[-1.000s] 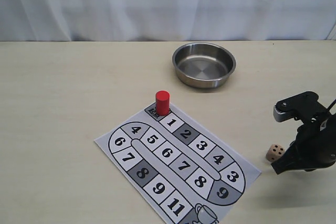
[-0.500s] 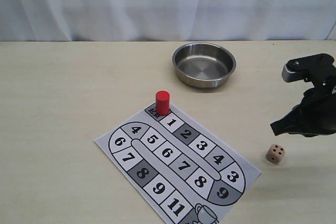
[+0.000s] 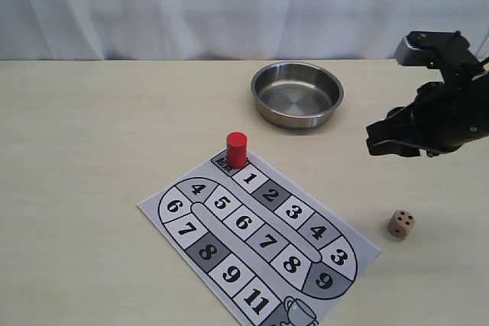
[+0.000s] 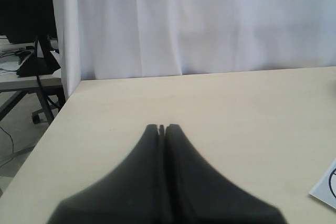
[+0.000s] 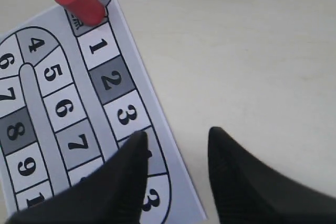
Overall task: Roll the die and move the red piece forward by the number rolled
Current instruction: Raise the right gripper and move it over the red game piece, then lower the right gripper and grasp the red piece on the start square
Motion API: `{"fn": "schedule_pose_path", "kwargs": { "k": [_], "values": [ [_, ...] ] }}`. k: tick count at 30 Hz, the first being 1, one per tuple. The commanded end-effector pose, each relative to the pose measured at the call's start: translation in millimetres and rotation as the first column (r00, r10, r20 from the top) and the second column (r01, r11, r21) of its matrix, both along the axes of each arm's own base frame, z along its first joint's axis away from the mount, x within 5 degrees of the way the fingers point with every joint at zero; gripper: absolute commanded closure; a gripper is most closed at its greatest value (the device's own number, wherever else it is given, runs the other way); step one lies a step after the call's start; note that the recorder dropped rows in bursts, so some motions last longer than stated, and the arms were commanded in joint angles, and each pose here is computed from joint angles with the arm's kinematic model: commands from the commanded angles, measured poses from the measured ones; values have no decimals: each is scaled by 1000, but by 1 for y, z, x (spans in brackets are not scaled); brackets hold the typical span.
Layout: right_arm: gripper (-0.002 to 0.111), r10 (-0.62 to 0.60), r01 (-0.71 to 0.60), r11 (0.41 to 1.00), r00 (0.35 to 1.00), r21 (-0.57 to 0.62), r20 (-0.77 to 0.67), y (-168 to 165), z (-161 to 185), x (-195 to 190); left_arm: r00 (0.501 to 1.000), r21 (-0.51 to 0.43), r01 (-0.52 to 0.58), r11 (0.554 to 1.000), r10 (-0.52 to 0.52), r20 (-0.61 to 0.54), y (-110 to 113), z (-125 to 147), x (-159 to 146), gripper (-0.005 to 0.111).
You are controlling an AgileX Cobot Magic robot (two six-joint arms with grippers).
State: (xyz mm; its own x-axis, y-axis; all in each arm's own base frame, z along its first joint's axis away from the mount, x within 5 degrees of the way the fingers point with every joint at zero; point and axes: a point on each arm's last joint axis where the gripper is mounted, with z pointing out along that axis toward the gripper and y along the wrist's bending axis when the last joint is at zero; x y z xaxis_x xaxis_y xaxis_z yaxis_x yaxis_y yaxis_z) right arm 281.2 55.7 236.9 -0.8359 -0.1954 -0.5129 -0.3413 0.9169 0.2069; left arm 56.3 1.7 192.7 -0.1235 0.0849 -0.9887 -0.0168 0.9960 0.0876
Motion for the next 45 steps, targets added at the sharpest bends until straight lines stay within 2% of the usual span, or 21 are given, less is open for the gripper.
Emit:
{"fn": "schedule_pose_path", "kwargs": {
  "k": [1,10,15,20,21,22,24,31,34,45],
  "values": [
    [59,80,-80,997,997,5,9,27,-5,9,1000,-12,2,1000,-2,19,0,3,0,107],
    [56,175,-175,984,985,22,7,102,-24,45,1000,-12,2,1000,-2,21,0,3,0,107],
    [56,156,-157,985,988,-68,-24,135,-41,84,1000,-12,2,1000,-2,21,0,3,0,107],
    [56,174,-174,980,985,-96,-6,162,-53,112,1000,-12,2,1000,-2,23,0,4,0,107],
    [54,177,-177,980,984,-95,-6,165,-55,115,1000,-12,2,1000,-2,23,0,4,0,107],
    [47,187,-186,978,982,-98,-5,170,-62,119,1000,-12,2,1000,-2,23,0,4,0,107],
    [40,190,-190,976,982,-103,-5,174,-73,124,1000,-12,2,1000,-2,23,0,4,0,107],
    [41,183,-180,978,983,-105,13,175,-88,129,1000,-12,2,1000,-2,23,0,4,0,107],
    [41,216,-212,969,976,-126,17,176,-94,130,1000,-12,2,1000,-2,23,0,4,0,107],
    [41,213,-207,971,976,-124,38,176,-96,131,1000,-12,2,1000,-2,19,0,3,0,107]
  ]
}}
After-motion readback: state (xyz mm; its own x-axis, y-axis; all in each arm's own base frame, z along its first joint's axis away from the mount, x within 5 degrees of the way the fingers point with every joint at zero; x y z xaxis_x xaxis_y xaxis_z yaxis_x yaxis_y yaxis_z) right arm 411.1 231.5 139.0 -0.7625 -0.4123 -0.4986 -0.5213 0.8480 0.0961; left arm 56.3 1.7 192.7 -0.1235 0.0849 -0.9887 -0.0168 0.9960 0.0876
